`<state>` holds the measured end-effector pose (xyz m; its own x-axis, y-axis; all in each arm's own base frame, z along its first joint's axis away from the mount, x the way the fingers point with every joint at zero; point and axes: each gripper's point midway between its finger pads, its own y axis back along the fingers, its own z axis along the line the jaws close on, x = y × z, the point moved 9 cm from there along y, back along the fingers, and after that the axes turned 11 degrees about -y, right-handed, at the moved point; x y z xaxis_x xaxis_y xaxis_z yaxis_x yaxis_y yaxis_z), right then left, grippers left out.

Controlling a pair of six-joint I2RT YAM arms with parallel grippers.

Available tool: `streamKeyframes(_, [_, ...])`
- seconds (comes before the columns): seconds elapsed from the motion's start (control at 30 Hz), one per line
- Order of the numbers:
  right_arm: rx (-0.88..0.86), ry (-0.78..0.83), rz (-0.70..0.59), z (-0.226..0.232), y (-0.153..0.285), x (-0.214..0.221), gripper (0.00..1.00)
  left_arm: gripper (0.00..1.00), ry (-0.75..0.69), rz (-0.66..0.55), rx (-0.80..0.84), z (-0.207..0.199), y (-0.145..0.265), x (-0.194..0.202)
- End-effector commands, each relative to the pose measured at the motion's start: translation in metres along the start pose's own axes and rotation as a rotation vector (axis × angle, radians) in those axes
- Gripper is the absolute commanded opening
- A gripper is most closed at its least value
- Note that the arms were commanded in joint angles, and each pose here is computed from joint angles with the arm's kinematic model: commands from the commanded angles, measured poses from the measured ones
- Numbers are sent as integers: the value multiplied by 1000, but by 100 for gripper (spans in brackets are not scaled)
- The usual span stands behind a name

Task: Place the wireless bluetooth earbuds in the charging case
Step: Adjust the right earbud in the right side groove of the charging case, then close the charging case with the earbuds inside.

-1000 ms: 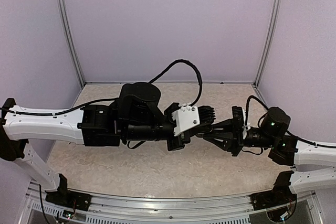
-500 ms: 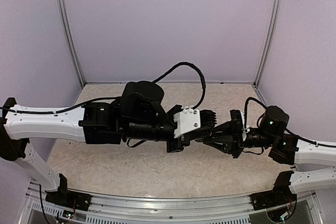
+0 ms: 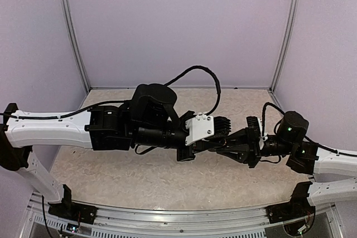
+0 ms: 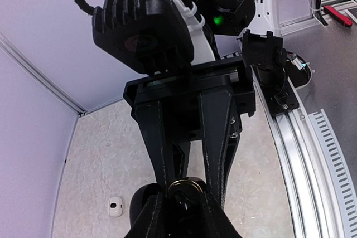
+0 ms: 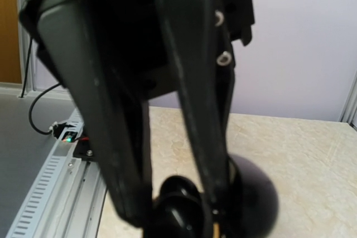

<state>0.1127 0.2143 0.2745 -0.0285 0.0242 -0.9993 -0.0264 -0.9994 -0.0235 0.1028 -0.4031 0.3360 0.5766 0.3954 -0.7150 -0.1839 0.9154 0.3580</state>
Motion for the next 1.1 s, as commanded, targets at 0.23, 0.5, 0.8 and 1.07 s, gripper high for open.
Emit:
streamKeyframes(0.23, [17,2,-94,2,0,-10,0,37,-38,-73,-51,8,18,-22])
streamKeyframes(0.5, [63,-43,-117,-1,2,-8,0,44,35,-149,-156,12,43,-25])
streamKeyframes(0.8, [50,-46,-131,0,1,-9,0,38,216,-146,-310,34,59,-12])
streamKeyframes(1.07, [9,-36,-137,2,0,-11,0,52,362,-108,-284,43,37,0])
